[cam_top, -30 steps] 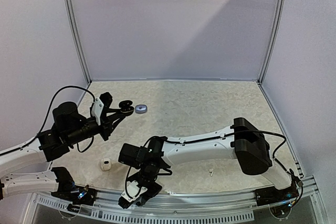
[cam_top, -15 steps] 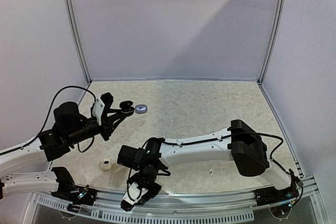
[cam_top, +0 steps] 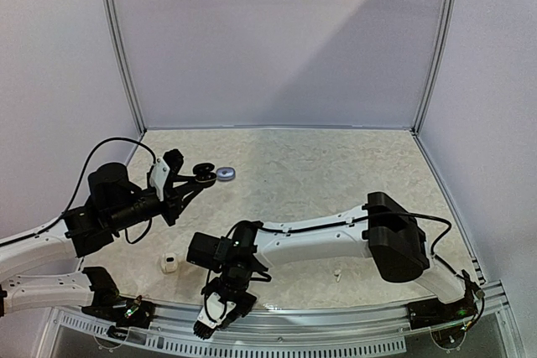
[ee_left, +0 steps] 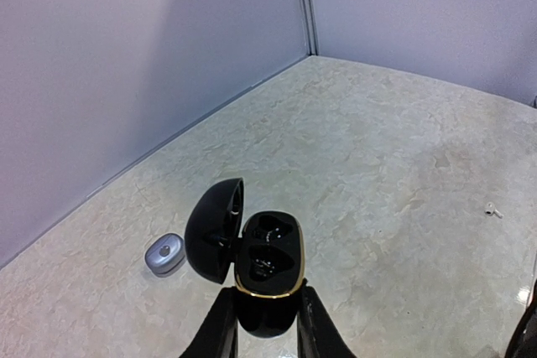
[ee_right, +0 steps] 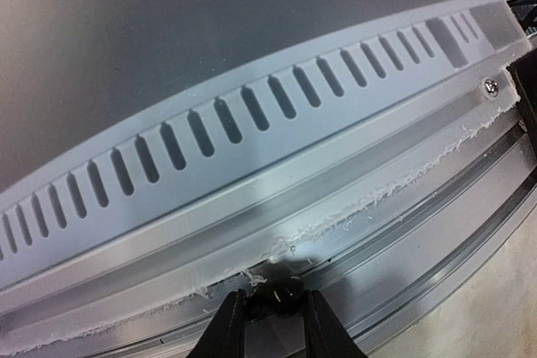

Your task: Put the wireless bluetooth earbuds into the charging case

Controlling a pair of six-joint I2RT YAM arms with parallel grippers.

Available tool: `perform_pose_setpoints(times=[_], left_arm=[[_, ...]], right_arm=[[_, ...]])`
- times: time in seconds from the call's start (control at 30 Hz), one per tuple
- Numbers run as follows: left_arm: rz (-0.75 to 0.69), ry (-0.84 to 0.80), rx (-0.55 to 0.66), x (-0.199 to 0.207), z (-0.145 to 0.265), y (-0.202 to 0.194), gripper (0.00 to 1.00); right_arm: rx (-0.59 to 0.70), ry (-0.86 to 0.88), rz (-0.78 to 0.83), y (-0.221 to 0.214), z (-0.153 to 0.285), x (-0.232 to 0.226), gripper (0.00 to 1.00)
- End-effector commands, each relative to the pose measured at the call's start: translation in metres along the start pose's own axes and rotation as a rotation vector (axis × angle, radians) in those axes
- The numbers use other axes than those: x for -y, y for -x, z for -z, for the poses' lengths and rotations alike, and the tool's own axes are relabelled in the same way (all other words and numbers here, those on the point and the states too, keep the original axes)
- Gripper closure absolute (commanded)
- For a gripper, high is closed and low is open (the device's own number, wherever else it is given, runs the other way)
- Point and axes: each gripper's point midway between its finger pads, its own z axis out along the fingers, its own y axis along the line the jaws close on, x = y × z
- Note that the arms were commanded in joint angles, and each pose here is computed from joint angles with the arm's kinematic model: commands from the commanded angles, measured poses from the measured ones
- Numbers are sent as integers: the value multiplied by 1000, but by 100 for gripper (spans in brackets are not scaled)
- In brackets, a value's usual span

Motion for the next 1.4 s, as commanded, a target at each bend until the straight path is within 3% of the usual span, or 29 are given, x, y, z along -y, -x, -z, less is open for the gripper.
perform_pose_setpoints(times=[0.0, 0.27, 0.43, 0.6, 0.9, 1.0, 1.17, 1.37], left_arm=[[8, 3, -5, -1, -1, -5, 100], [4, 6, -3, -2, 0, -5, 100], [3, 9, -1, -2, 0, -4, 100], [3, 11, -3, -3, 0, -4, 100], [3, 14, -4, -4, 0, -4, 100], [1, 18, -6, -5, 0, -5, 100], [-1, 19, -2, -6, 0, -5, 100], [-5, 17, -4, -5, 1, -5, 100]], right_arm=[[23, 85, 4, 1, -23, -21, 75], [5, 62, -14, -2, -22, -18, 85], [1, -71, -139, -12, -4, 3, 89], [55, -235, -208, -5, 34, 34, 90], [42, -314, -287, -17, 59, 48, 90], [55, -304, -303, -11, 64, 45, 86], [150, -225, -267, 29, 52, 28, 65], [185, -191, -337, 25, 25, 32, 60]])
